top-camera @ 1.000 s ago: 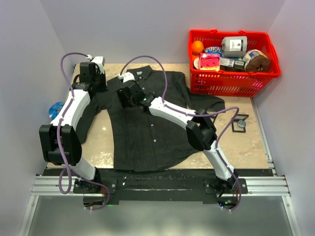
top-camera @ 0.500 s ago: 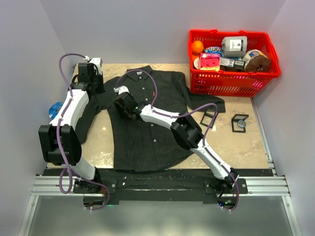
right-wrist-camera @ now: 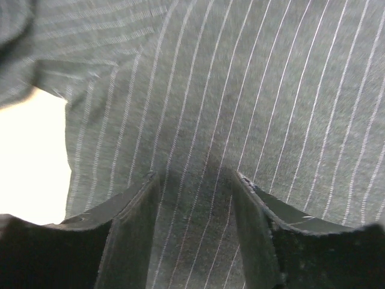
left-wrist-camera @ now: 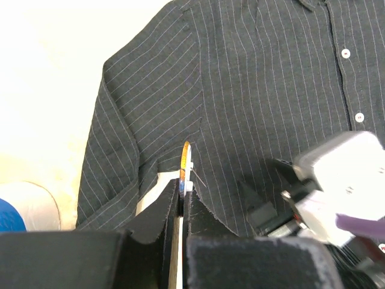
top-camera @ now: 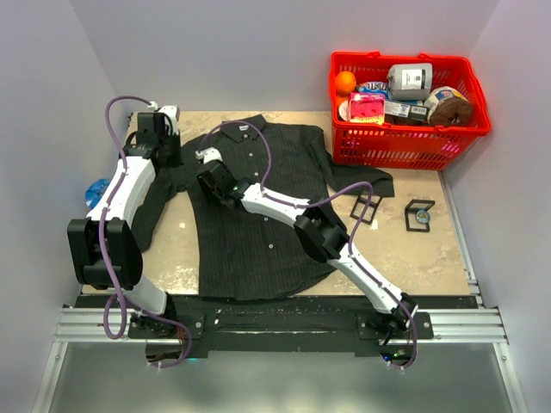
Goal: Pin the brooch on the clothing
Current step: Cross the brooch over the flattened clothing, then close the brooch on the flattened clothing.
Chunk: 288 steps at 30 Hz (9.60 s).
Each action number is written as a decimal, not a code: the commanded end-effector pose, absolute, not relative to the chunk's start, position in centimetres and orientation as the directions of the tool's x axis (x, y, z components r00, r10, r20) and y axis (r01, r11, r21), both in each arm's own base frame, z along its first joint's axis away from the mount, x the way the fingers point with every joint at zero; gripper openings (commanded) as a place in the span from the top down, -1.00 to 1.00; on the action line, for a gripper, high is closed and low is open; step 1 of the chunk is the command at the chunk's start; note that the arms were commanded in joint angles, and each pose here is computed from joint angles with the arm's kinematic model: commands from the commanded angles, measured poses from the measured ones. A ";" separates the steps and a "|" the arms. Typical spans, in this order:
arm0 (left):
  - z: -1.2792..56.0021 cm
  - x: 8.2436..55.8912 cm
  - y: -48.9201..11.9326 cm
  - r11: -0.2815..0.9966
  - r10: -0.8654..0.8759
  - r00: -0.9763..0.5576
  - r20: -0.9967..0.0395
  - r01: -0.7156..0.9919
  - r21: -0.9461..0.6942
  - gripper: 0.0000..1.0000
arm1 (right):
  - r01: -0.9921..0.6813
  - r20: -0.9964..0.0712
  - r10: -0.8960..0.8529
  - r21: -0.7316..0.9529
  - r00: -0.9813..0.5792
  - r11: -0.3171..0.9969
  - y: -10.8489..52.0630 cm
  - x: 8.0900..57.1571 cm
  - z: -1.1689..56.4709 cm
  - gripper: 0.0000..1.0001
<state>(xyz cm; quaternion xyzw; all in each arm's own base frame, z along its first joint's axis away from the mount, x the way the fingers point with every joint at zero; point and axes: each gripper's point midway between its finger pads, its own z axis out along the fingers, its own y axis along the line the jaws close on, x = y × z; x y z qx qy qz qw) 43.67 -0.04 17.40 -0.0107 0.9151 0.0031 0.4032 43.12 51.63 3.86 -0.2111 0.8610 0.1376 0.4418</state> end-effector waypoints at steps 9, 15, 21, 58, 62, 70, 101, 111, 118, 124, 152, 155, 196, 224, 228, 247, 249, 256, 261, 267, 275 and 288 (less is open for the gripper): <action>21.1 43.8 -0.3 1.000 -0.009 -0.604 -0.797 0.008 -0.017 1.00 | -0.439 -0.817 -0.259 -0.008 -0.515 0.899 51.1 43.6 2.7 0.41; 20.6 43.8 -0.6 0.999 -0.015 -0.611 -0.792 0.014 -0.029 1.00 | -0.436 -0.825 -0.241 0.007 -0.511 0.900 51.0 43.5 3.6 0.71; 17.1 42.7 -1.5 0.997 -0.027 -0.662 -0.749 0.040 -0.071 1.00 | -0.471 -0.833 -0.218 0.057 -0.509 0.881 52.1 43.2 4.7 1.00; 8.2 42.7 -4.3 0.984 -0.026 -0.820 -0.572 0.081 -0.160 1.00 | -0.483 -0.847 -0.103 0.194 -0.521 0.854 51.9 43.0 7.5 0.88; 7.6 42.7 -4.4 0.986 -0.016 -0.831 -0.555 0.080 -0.149 1.00 | -0.490 -0.857 -0.090 0.202 -0.508 0.848 51.8 43.1 8.5 1.00; 6.6 42.6 -5.5 0.984 0.005 -0.847 -0.531 0.100 -0.150 1.00 | -0.504 -0.863 -0.046 0.251 -0.504 0.826 52.0 42.9 9.0 1.00; 4.9 42.3 -6.5 0.983 0.035 -0.873 -0.486 0.117 -0.139 1.00 | -0.539 -0.890 0.082 0.343 -0.448 0.769 52.0 42.5 12.5 1.00; 4.7 42.2 -6.9 0.983 0.057 -0.876 -0.479 0.133 -0.127 1.00 | -0.570 -0.894 0.088 0.354 -0.440 0.741 52.5 42.1 12.9 1.00; 4.7 42.2 -7.0 0.982 0.058 -0.874 -0.482 0.136 -0.128 1.00 | -0.593 -0.890 0.078 0.363 -0.450 0.719 53.0 41.7 12.6 1.00; 5.3 42.5 -7.0 0.983 0.051 -0.864 -0.501 0.132 -0.129 1.00 | -0.592 -0.880 0.049 0.358 -0.473 0.722 53.2 41.6 11.1 1.00; 9.0 43.7 -7.6 0.959 -0.052 -0.782 -0.621 0.135 -0.251 1.00 | -0.570 -0.841 -0.026 0.344 -0.541 0.746 53.0 41.1 6.6 1.00; 9.3 43.7 -8.2 0.944 -0.060 -0.774 -0.631 0.162 -0.288 1.00 | -0.572 -0.840 -0.026 0.345 -0.542 0.744 53.1 41.1 6.6 1.00; 9.0 43.4 -8.6 0.903 0.018 -0.754 -0.657 0.294 -0.314 1.00 | -0.569 -0.876 0.044 0.350 -0.481 0.744 45.1 44.5 13.2 -0.05; 3.6 41.3 -10.3 0.747 0.201 -0.756 -0.623 0.529 -0.402 1.00 | -0.753 -0.850 -0.133 0.367 -0.510 0.546 47.7 42.8 5.7 -0.20; 3.4 41.4 -10.0 0.758 0.200 -0.759 -0.619 0.520 -0.393 0.98 | -0.745 -0.852 -0.111 0.375 -0.511 0.552 46.9 43.5 6.2 -0.14; 3.5 41.6 -8.7 0.840 0.129 -0.769 -0.626 0.421 -0.343 0.35 | -0.748 -0.858 -0.105 0.370 -0.502 0.551 46.6 43.5 6.8 -0.04; 3.3 41.4 -8.6 0.846 0.123 -0.777 -0.617 0.408 -0.345 0.36 | -0.747 -0.858 -0.104 0.371 -0.503 0.551 46.6 43.5 6.8 -0.04; 3.4 40.8 -8.3 0.856 0.121 -0.782 -0.611 0.393 -0.335 0.22 | -0.750 -0.861 -0.103 0.368 -0.498 0.550 46.7 43.6 7.0 -0.04; 3.3 40.6 -7.9 0.870 0.113 -0.793 -0.599 0.370 -0.325 0.11 | -0.749 -0.861 -0.103 0.367 -0.498 0.551 46.6 43.6 7.1 -0.04; 3.4 40.4 -7.6 0.885 0.101 -0.802 -0.589 0.343 -0.315 0.07 | -0.749 -0.863 -0.101 0.364 -0.494 0.553 46.6 43.6 7.2 -0.04; 3.5 39.5 -7.3 0.895 0.086 -0.812 -0.577 0.318 -0.314 0.22 | -0.750 -0.865 -0.101 0.363 -0.492 0.552 46.7 43.7 7.3 -0.04; 3.1 40.1 -6.1 0.905 0.068 -0.809 -0.584 0.296 -0.305 0.85 | -0.762 -0.869 -0.100 0.362 -0.484 0.537 46.9 43.4 7.7 -0.04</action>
